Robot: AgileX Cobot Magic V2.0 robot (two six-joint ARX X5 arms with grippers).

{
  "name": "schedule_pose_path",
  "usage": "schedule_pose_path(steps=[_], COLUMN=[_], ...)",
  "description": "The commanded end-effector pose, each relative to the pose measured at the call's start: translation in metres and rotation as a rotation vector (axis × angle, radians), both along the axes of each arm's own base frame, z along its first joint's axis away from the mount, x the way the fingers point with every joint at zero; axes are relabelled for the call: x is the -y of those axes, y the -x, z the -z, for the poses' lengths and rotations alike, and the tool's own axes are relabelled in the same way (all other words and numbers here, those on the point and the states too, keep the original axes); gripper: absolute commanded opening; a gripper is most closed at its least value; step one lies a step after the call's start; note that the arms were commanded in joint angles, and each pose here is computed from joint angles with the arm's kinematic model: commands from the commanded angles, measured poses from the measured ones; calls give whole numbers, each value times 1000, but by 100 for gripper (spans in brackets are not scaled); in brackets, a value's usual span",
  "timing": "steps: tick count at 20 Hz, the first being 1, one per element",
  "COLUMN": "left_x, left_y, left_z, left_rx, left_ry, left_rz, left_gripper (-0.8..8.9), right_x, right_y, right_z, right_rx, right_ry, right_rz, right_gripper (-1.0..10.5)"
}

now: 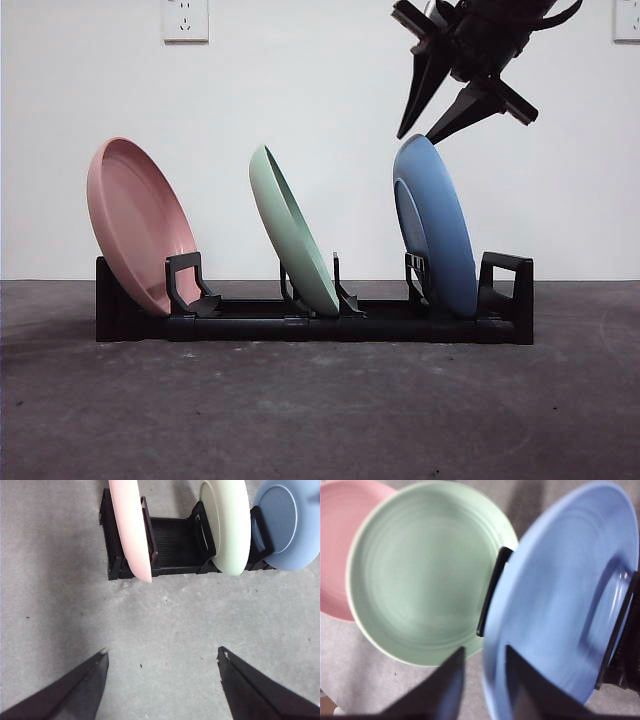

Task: Place the plate

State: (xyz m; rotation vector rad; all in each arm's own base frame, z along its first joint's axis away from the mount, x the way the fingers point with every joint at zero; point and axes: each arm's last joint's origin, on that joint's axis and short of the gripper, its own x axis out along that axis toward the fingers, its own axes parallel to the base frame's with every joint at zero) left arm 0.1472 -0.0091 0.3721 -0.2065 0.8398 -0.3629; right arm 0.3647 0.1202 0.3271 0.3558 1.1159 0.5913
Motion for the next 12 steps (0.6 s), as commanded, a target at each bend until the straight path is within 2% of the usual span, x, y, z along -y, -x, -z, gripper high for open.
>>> schedule_pose_path(steps=[1,8,12], left_x=[0,0,0], left_y=[0,0,0], left_z=[-7,-7,-7], left_rx=[34,36,36], left_ry=[-11,-14,-14], left_rz=[8,11,11], left_gripper=[344,344,344], right_x=[-4,4,9], right_y=[-6,3,19], right_z=[2,-7,-30], right_rx=[1,-29,44], right_ry=[0,-55,-83], right_rz=[-8,-50,-79], right_gripper=[19,11,11])
